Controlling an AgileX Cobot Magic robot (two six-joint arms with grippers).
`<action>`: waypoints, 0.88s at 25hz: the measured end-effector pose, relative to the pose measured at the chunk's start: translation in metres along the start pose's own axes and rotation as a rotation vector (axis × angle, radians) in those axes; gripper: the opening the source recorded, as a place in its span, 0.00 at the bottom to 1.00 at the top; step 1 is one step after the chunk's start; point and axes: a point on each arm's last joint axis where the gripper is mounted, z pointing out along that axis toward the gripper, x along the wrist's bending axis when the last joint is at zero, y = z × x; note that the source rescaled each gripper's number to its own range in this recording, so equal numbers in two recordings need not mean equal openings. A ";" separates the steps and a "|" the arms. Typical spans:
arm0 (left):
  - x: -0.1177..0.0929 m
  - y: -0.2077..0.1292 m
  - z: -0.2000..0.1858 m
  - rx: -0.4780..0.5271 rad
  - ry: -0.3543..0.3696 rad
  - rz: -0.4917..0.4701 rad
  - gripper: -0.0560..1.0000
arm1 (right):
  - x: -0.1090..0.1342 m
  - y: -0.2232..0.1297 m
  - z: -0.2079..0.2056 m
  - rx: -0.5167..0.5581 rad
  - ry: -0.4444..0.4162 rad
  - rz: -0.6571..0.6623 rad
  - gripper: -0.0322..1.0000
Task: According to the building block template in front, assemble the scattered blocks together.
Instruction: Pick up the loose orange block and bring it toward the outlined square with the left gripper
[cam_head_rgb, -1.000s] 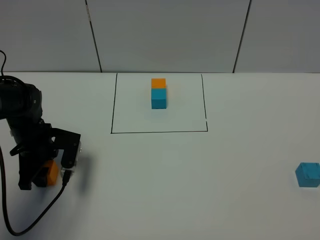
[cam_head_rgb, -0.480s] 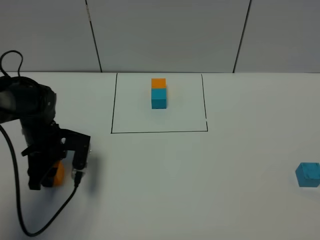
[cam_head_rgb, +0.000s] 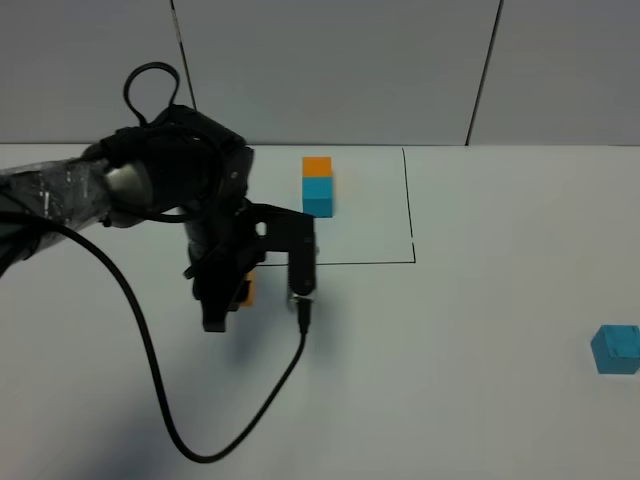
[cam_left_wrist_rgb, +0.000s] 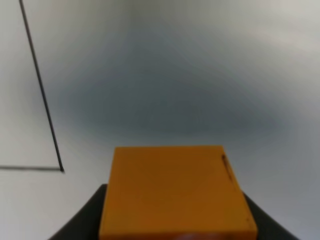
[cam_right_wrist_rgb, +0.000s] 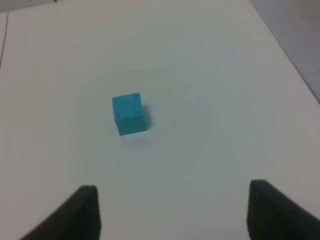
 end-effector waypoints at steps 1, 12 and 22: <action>-0.002 0.011 -0.005 -0.012 0.016 0.018 0.05 | 0.000 0.000 0.000 0.000 0.000 0.000 0.59; -0.002 0.053 0.016 0.021 -0.077 0.003 0.05 | 0.000 0.000 0.000 0.000 0.000 0.000 0.59; -0.004 0.070 0.041 -0.096 -0.118 -0.037 0.05 | 0.000 0.000 0.000 0.000 0.000 0.000 0.59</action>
